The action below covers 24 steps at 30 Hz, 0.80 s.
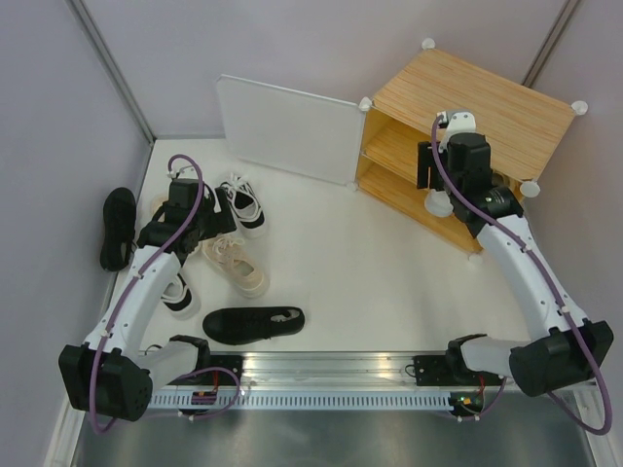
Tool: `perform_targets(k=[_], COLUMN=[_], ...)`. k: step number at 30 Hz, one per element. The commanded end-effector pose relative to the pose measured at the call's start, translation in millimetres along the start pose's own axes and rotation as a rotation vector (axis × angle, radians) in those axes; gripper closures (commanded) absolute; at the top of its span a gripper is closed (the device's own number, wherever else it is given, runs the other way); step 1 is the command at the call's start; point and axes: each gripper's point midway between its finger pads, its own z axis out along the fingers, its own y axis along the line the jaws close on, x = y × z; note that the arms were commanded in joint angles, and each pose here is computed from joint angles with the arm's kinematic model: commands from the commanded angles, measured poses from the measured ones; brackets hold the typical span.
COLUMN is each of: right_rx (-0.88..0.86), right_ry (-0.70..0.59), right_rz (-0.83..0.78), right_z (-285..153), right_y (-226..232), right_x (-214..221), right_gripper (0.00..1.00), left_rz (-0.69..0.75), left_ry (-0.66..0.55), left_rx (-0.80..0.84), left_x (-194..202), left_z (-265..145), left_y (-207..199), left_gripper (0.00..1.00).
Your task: Place and organize the shoes in the shoe cabinet
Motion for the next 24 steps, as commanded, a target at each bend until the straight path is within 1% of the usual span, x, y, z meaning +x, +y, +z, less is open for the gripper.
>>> perform_targets(k=[1, 3, 4, 5, 8, 11, 12, 14, 16, 20, 24], right_rx=[0.009, -0.011, -0.015, -0.022, -0.037, -0.016, 0.022, 0.049, 0.115, 0.211, 0.258], right_ry=[-0.043, -0.089, -0.084, -0.13, -0.204, -0.273, -0.263, -0.312, -0.308, -0.276, -0.247], right_rz=[0.045, 0.074, 0.085, 0.106, 0.173, 0.261, 0.275, 0.339, 0.367, 0.409, 0.463], right_z=[-1.3, -9.6, -10.0, -18.7, -34.0, -47.2, -44.3, -51.7, -47.8, -34.9, -22.2], right_y=[-1.6, 0.4, 1.5, 1.0, 1.5, -4.7, -10.2, -16.9, -26.7, -37.9, -39.5], right_x=[-1.9, -8.3, -1.4, -9.5, -10.4, -5.1, 8.9, 8.6, 23.9, 42.3, 51.6], right_gripper=[0.24, 0.24, 0.23, 0.23, 0.23, 0.23, 0.23, 0.22, 0.18, 0.16, 0.13], left_rz=[0.03, 0.03, 0.03, 0.028, 0.03, 0.028, 0.03, 0.03, 0.027, 0.029, 0.027], left_ry=[-0.05, -0.05, -0.053, -0.051, -0.053, -0.053, -0.055, -0.056, -0.056, -0.053, -0.056], left_rx=[0.019, 0.02, 0.021, 0.021, 0.02, 0.021, 0.023, 0.027, 0.031, 0.031, 0.026], left_x=[-11.2, -11.1, -11.8, -11.1, -11.4, -11.2, -11.7, -11.7, -11.9, -11.0, -11.6], left_z=[-5.2, -5.3, -5.6, -5.8, -6.1, -6.6, -7.0, -7.4, -7.8, -6.8, -7.1], left_y=[-1.4, -1.7, -1.8, -1.6, -1.3, -1.5, -2.0, -2.5, -2.9, -3.3, -2.3], left_gripper=[0.02, 0.02, 0.02, 0.02, 0.02, 0.02, 0.02, 0.02, 0.02, 0.02, 0.01])
